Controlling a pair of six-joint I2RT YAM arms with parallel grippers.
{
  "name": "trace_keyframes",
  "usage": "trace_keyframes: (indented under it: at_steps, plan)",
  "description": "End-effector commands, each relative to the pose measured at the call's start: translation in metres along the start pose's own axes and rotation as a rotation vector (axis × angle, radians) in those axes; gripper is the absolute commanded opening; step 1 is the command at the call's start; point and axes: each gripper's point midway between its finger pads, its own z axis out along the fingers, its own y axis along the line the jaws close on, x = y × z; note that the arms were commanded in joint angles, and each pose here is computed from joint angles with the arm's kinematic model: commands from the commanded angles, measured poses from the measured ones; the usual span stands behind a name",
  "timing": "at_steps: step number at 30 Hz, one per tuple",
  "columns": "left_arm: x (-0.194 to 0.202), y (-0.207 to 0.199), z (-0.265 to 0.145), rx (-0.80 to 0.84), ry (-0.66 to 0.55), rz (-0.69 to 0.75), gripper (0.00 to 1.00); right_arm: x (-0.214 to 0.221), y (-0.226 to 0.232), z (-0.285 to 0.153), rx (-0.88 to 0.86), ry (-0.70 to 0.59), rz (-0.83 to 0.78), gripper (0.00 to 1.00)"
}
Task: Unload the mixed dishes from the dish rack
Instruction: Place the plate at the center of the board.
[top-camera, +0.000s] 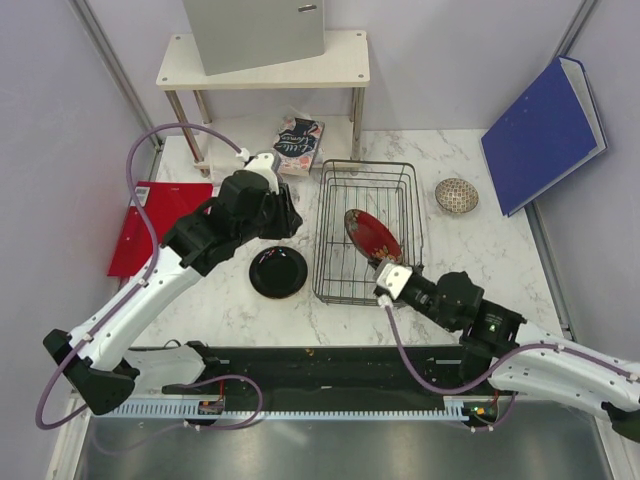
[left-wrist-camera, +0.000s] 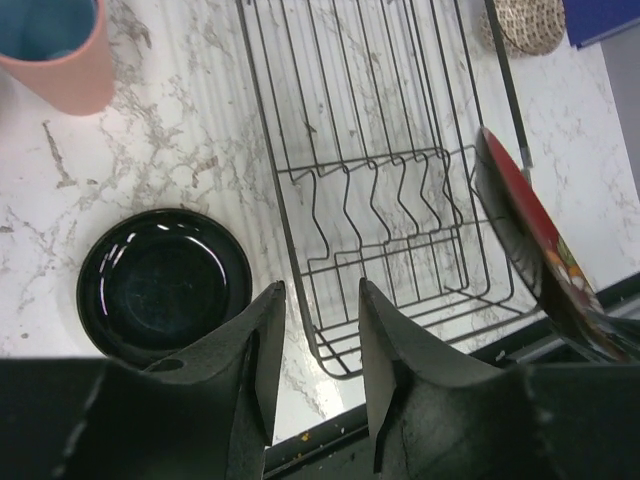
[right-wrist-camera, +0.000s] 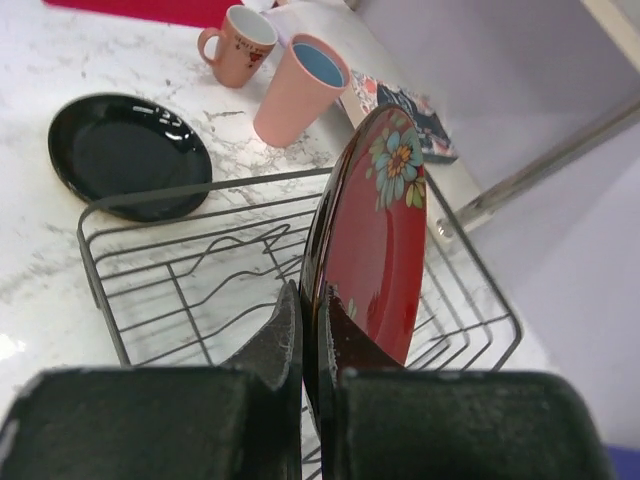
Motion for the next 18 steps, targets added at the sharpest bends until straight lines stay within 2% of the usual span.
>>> trace_keyframes:
  at_steps: [1,2,3,4,6,7,10,13,18]
  plan:
    - [0.012,-0.01,-0.016,0.106,0.022,0.047,0.43,-0.036,-0.01,0.004,0.092,-0.097,-0.346,0.0]
    - [0.014,-0.015,-0.02,0.143,0.028,0.051,0.43,-0.029,-0.007,0.006,0.106,-0.052,-0.41,0.0]
    - [0.014,-0.016,-0.028,0.162,0.015,0.057,0.45,-0.033,-0.004,0.005,0.118,-0.06,-0.522,0.0]
    - [0.019,-0.013,-0.029,0.165,0.02,0.055,0.59,-0.03,0.018,0.004,0.078,-0.069,-0.608,0.0]
    - [0.019,-0.012,-0.041,0.183,-0.01,0.039,0.7,-0.027,0.03,0.006,0.089,-0.049,-0.707,0.0]
    - [0.025,-0.01,-0.041,0.188,-0.006,0.036,0.79,-0.03,0.04,0.006,0.064,-0.06,-0.762,0.0]
    - [0.037,-0.01,-0.05,0.233,0.002,0.028,0.87,-0.029,0.063,0.011,0.015,-0.055,-0.856,0.0]
    - [0.047,-0.007,-0.054,0.244,0.013,0.026,0.96,-0.03,0.078,0.013,-0.014,-0.066,-0.886,0.0]
    - [0.072,-0.012,-0.048,0.303,0.095,0.038,0.97,-0.039,0.093,0.016,-0.037,-0.102,-0.888,0.0]
